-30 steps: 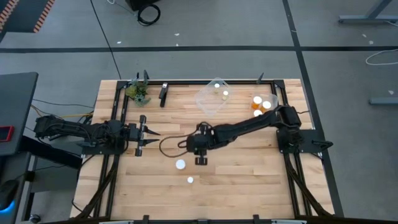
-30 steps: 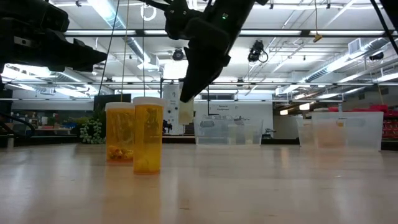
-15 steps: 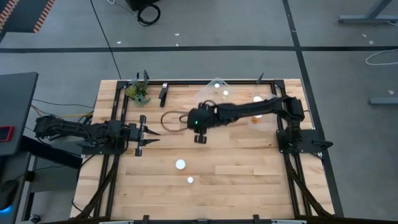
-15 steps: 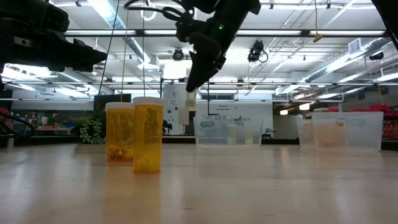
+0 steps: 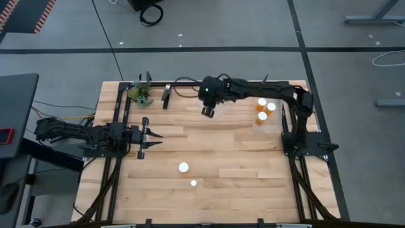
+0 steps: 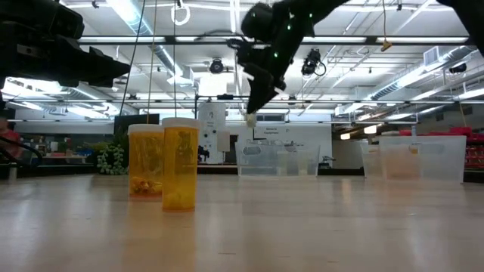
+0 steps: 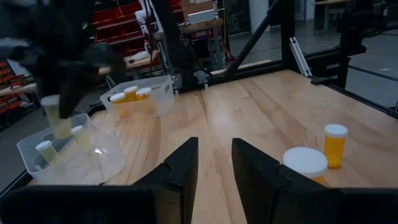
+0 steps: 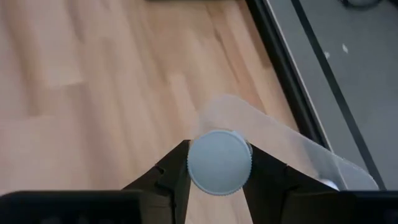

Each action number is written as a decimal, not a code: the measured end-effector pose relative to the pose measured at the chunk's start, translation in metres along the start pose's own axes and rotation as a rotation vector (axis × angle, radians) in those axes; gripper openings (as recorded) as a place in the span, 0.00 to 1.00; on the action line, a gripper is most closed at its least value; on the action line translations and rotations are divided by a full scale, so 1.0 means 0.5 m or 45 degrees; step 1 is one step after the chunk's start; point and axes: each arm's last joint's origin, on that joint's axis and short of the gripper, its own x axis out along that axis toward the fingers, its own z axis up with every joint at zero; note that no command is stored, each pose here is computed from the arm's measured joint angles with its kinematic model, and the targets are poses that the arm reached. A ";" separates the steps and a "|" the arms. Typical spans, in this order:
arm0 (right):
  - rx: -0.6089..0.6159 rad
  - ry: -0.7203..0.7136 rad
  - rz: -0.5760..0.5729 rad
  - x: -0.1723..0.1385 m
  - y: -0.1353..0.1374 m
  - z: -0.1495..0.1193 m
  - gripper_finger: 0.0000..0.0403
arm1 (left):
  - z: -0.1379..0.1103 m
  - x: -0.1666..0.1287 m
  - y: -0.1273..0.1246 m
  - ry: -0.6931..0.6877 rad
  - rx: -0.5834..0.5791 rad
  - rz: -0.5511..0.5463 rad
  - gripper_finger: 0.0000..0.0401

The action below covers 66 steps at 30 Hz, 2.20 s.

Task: Pick and place medicine bottles into bin by pill shape (circle, oval)
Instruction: Put the small yellow pill bottle into the left transparent bin, then put the small orange pill bottle into the left transparent bin

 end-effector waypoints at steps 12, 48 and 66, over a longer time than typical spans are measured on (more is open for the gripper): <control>0.171 0.000 0.011 0.056 -0.133 -0.034 0.33 | 0.000 0.000 0.000 0.001 0.000 0.000 0.27; 0.129 0.065 0.190 0.131 -0.091 -0.133 0.48 | 0.000 0.000 0.000 0.000 0.000 -0.001 0.27; -0.005 -0.066 0.242 0.036 -0.028 -0.009 0.48 | 0.000 0.000 0.000 0.000 0.000 0.000 0.27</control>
